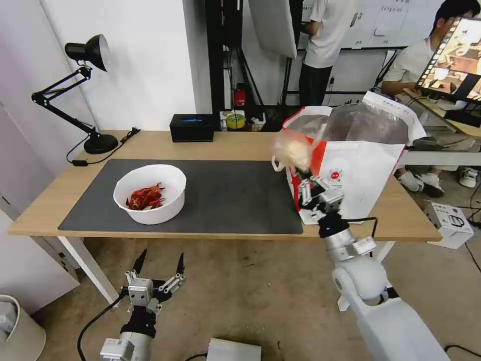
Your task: Pick up the trash from the table and place it into the takeout bag.
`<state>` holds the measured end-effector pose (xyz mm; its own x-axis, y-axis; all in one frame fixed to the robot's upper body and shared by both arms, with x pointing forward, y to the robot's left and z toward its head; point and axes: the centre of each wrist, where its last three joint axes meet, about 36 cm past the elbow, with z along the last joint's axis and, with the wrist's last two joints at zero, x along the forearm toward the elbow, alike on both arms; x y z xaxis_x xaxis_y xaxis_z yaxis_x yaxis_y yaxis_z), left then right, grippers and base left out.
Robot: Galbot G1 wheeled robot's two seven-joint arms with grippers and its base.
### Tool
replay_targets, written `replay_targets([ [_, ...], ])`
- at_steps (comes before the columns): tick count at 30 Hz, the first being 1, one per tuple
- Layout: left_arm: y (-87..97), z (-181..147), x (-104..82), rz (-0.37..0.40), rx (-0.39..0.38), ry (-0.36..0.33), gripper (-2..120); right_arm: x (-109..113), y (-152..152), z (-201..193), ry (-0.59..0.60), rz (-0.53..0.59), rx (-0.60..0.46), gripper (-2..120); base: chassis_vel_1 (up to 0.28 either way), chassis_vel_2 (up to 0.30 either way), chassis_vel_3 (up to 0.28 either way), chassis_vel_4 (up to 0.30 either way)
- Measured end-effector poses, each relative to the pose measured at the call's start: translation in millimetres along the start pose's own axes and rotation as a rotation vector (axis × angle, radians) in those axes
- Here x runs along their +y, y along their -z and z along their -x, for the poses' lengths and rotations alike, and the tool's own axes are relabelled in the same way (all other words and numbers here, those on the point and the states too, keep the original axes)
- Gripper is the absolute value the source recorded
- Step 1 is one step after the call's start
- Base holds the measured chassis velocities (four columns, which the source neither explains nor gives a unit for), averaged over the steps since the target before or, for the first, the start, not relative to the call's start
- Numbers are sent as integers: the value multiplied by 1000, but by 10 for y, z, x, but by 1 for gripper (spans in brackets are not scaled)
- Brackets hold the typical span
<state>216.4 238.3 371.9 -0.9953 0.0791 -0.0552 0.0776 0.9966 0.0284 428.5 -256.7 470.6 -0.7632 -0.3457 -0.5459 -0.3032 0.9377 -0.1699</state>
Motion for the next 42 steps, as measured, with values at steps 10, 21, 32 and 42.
replay_targets([
  [10, 19, 31, -16, -3, -11, -5, 100, -652, 556, 628, -111, -28, -26, 2, 0, 0, 0, 0],
  [21, 107, 32, 4, 6, -30, -1, 100, -1330, 1009, 1165, -187, -36, 289, 2, 0, 0, 0, 0],
  [32, 202, 32, 24, 14, -50, 3, 100, -1550, 1244, 1492, -225, 152, 680, 2, 0, 0, 0, 0],
  [42, 284, 38, 41, 12, -68, 9, 100, -1573, 1285, 1520, -218, 295, 814, 2, 0, 0, 0, 0],
])
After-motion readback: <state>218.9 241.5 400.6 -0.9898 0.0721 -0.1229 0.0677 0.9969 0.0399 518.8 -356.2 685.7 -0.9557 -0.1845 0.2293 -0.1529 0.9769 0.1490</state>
